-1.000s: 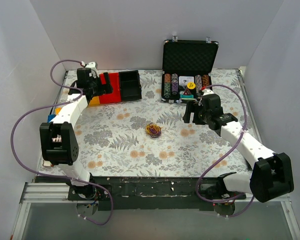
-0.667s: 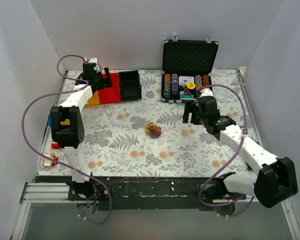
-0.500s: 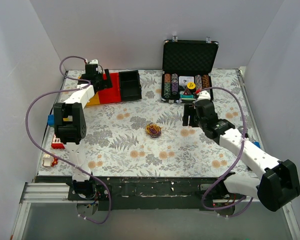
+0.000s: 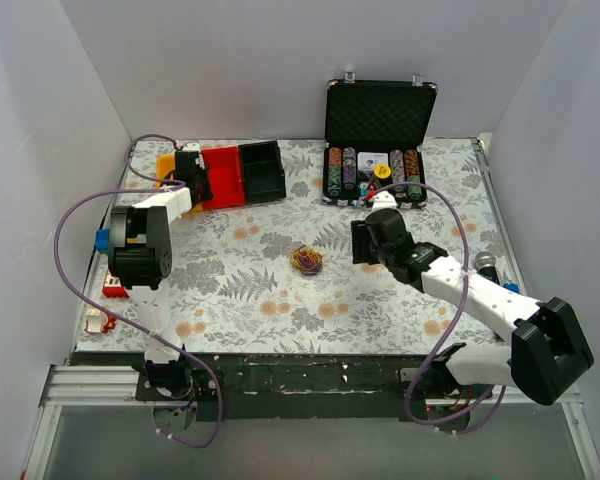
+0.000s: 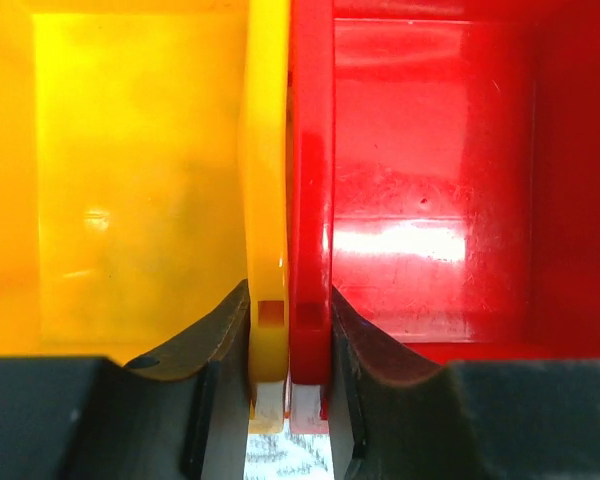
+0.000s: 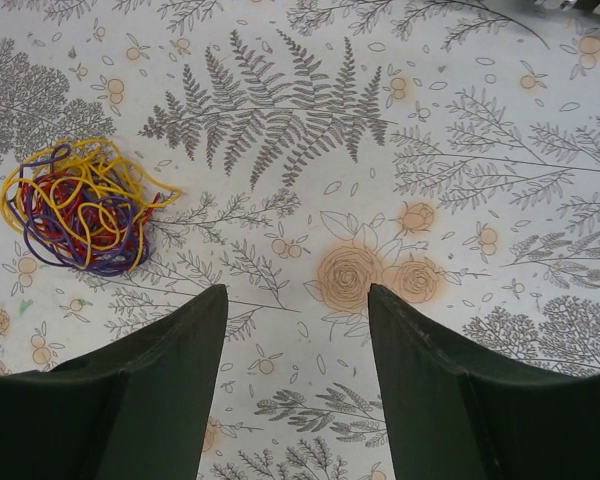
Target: Untangle the cables
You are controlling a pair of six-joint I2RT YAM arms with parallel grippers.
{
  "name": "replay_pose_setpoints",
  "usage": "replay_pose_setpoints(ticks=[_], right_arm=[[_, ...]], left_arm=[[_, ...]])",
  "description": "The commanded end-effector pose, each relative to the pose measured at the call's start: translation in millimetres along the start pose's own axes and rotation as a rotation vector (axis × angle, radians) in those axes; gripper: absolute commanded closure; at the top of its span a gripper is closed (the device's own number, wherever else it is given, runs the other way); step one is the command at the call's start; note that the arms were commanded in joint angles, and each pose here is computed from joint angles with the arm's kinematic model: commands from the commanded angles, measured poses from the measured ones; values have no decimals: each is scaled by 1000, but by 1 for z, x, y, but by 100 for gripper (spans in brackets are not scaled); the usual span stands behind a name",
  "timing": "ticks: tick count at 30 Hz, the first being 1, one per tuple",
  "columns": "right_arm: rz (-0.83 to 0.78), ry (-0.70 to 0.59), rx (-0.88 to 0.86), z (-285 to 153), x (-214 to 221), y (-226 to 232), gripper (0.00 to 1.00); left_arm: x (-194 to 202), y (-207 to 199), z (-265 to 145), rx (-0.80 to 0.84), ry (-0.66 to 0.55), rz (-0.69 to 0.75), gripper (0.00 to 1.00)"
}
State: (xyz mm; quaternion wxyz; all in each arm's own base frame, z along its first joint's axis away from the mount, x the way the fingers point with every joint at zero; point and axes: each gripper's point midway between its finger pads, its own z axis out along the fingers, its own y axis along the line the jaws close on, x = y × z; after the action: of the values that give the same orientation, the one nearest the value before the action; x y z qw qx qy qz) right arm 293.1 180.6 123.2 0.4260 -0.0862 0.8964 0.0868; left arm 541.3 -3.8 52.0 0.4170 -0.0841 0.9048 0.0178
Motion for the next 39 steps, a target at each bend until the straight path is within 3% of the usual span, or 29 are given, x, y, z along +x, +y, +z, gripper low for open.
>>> replay_pose_setpoints(ticks=[1,6,13,22,26,36,39], right_arm=[[-2,-79,-45,6,-24,22,34],[-6,-74,-114,27,-28,50,32],[-3,-60,-244,67,-32,109,18],[23,24,-311,104,-8,156,15],[18,74,-298,101,21,153,21],[54,90,-306,41,76,123,53],[77,83,-301,26,85,113,55]], left_arm=[[-8,-11,-44,52,-67,47,75],[24,-13,-70,81,-42,76,75],[50,-17,-98,100,-31,89,71],[69,-18,-110,103,-10,89,70],[75,-27,-119,143,-10,121,69],[108,-87,-155,288,-1,280,66],[123,-104,-161,310,23,324,66]])
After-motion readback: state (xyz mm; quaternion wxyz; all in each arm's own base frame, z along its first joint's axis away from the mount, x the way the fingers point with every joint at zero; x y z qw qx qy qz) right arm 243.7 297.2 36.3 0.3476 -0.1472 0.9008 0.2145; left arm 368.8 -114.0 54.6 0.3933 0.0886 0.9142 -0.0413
